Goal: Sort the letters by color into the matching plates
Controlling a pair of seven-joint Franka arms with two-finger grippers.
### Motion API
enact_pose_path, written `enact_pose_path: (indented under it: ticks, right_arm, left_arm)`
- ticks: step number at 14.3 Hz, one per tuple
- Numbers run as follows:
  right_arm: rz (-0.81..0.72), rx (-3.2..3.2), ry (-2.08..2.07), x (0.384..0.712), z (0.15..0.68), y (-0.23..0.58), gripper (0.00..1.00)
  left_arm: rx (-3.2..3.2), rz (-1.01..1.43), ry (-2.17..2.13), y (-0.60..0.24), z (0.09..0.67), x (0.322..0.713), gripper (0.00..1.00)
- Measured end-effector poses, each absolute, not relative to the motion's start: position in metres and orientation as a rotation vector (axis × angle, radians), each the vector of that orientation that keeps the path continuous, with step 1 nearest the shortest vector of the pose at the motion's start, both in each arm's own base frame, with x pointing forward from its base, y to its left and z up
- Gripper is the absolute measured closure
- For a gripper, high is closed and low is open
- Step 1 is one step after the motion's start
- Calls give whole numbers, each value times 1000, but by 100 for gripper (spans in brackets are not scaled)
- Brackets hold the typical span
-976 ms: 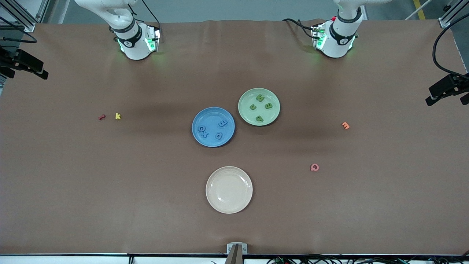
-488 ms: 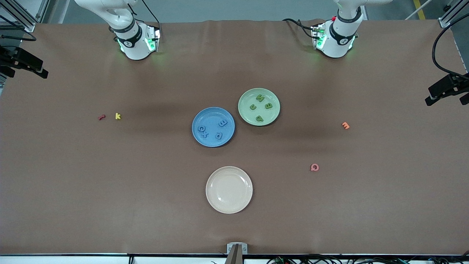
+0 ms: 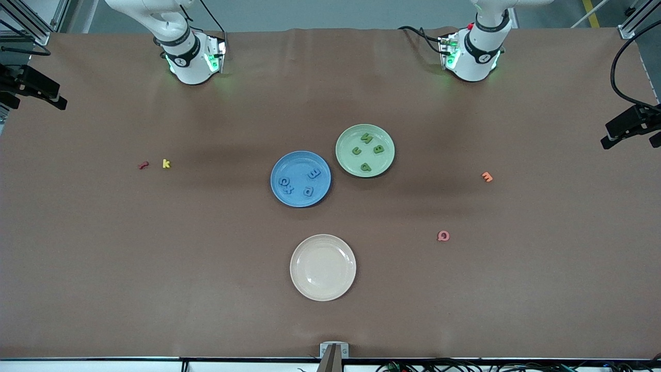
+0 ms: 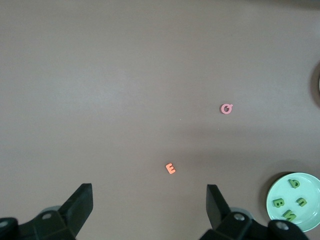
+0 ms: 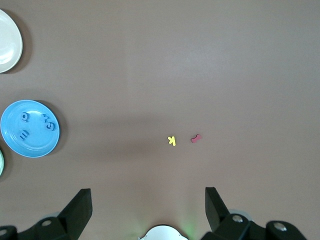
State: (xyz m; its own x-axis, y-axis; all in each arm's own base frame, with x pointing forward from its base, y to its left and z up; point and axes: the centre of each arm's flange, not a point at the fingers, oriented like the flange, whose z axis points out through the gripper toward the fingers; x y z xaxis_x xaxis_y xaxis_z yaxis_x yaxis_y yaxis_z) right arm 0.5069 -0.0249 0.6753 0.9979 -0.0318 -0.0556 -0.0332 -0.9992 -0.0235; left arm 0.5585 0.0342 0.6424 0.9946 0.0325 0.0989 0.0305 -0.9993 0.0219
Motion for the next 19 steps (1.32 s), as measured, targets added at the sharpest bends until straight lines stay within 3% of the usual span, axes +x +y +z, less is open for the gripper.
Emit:
enact_pose_path:
  ticks: [19]
  right_arm:
    - [83,-3137,26,508,671,-28,0]
  left_arm:
    - [3115,174,-24,9,647,558,0]
